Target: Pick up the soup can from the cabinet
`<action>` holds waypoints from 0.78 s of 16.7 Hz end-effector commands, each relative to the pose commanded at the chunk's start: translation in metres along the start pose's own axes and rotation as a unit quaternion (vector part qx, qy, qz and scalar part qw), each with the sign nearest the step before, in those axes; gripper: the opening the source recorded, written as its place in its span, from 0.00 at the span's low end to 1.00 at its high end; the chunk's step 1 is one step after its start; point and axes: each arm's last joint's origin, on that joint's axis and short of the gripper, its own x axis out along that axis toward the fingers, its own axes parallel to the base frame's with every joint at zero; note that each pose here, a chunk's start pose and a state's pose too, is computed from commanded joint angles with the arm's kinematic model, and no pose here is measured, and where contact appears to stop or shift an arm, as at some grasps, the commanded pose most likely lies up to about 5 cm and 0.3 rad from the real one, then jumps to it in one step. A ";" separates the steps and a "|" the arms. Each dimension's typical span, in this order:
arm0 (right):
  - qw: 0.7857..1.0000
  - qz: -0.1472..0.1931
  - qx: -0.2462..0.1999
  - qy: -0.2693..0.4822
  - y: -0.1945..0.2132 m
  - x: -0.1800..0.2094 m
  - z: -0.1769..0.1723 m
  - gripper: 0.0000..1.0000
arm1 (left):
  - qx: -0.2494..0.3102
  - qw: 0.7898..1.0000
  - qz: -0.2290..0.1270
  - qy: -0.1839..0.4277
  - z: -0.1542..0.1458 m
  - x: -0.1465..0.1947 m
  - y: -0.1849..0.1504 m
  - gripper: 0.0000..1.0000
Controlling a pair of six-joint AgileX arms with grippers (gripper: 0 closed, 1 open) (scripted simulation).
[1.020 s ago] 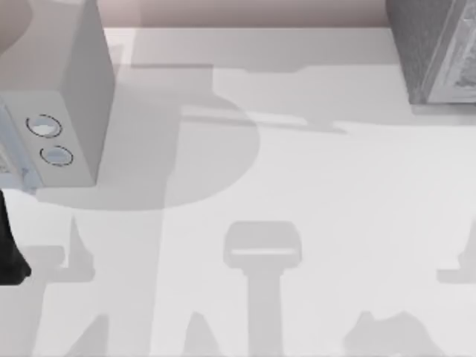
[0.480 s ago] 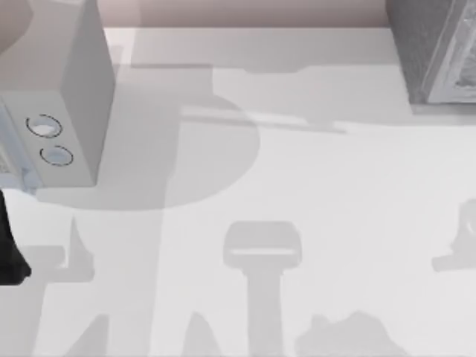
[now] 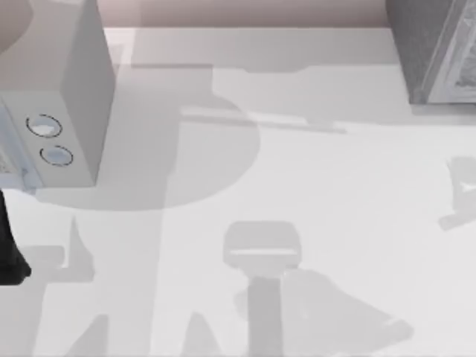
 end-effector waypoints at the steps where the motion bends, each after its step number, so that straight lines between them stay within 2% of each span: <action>1: 1.000 0.017 -0.002 0.004 -0.013 0.007 -0.003 0.00 | 0.000 1.000 0.000 0.000 0.000 0.000 0.000 1.00; 4: 0.997 0.069 -0.001 0.019 -0.057 0.020 -0.023 0.00 | 0.000 1.000 0.000 0.000 0.000 0.000 0.000 1.00; 7: 0.993 0.116 0.012 0.034 -0.104 0.016 -0.060 0.00 | 0.000 1.000 0.000 0.000 0.000 0.000 0.000 1.00; 13: 0.980 0.185 0.049 0.045 -0.167 -0.034 -0.149 0.00 | 0.000 1.000 0.000 0.000 0.000 0.000 0.000 1.00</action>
